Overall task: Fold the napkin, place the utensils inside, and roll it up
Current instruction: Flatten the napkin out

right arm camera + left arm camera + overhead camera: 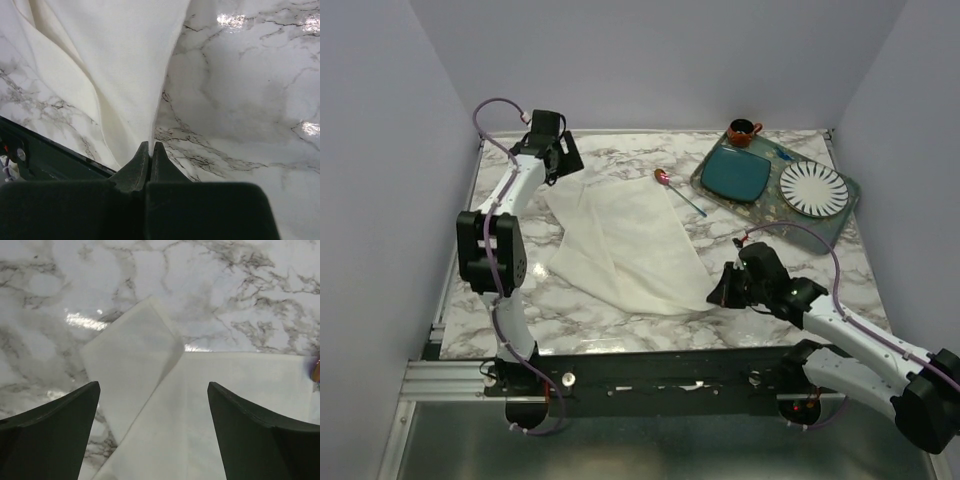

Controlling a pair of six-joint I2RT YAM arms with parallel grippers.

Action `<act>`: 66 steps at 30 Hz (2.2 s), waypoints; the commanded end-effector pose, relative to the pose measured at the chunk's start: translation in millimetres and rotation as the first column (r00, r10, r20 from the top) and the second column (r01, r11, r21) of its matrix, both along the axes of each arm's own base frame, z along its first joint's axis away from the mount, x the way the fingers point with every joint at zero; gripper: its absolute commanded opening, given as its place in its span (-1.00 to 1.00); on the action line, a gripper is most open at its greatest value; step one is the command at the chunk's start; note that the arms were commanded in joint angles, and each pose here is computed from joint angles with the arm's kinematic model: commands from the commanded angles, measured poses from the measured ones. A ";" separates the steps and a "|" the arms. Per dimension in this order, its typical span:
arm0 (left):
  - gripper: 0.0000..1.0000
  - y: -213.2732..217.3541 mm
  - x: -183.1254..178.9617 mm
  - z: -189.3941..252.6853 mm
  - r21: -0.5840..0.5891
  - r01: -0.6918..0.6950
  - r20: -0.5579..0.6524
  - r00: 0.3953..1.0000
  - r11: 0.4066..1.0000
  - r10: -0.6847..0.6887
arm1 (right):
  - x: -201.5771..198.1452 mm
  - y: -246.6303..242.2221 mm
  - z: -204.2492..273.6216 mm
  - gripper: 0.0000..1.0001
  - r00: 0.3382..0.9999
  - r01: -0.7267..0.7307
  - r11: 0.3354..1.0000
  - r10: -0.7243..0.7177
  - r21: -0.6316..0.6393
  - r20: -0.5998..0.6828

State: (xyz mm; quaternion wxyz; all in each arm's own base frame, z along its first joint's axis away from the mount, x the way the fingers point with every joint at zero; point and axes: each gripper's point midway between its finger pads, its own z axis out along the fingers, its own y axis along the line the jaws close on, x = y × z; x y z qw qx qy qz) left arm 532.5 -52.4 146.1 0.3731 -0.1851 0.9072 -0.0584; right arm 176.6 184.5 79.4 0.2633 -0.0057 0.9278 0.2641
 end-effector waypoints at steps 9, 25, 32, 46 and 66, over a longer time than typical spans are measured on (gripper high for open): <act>0.81 45.4 -248.1 -32.6 0.022 -0.192 -0.118 0.974 0.981 0.193 | 7.2 10.0 12.7 -0.99 0.995 -0.086 0.996 0.085 0.001 0.050; 0.61 1.4 -228.2 -93.2 -0.145 0.079 -0.200 0.974 0.986 -0.107 | 7.3 15.2 7.4 -0.99 0.988 -0.144 0.990 0.144 -0.014 0.046; 0.46 2.3 -213.0 -89.3 -0.119 0.122 -0.198 0.970 0.985 -0.144 | 7.9 18.5 7.5 -0.99 0.987 -0.154 0.988 0.155 -0.007 0.040; 0.16 -12.0 -217.6 -102.8 -0.194 0.153 -0.234 0.952 0.969 -0.197 | 8.2 20.8 12.2 -0.99 0.987 -0.155 0.988 0.154 0.012 0.049; -1.00 30.9 -244.2 211.8 -0.067 0.011 0.603 0.797 0.998 0.032 | 39.8 18.0 219.9 -0.99 0.823 -0.226 0.974 0.196 -0.009 0.533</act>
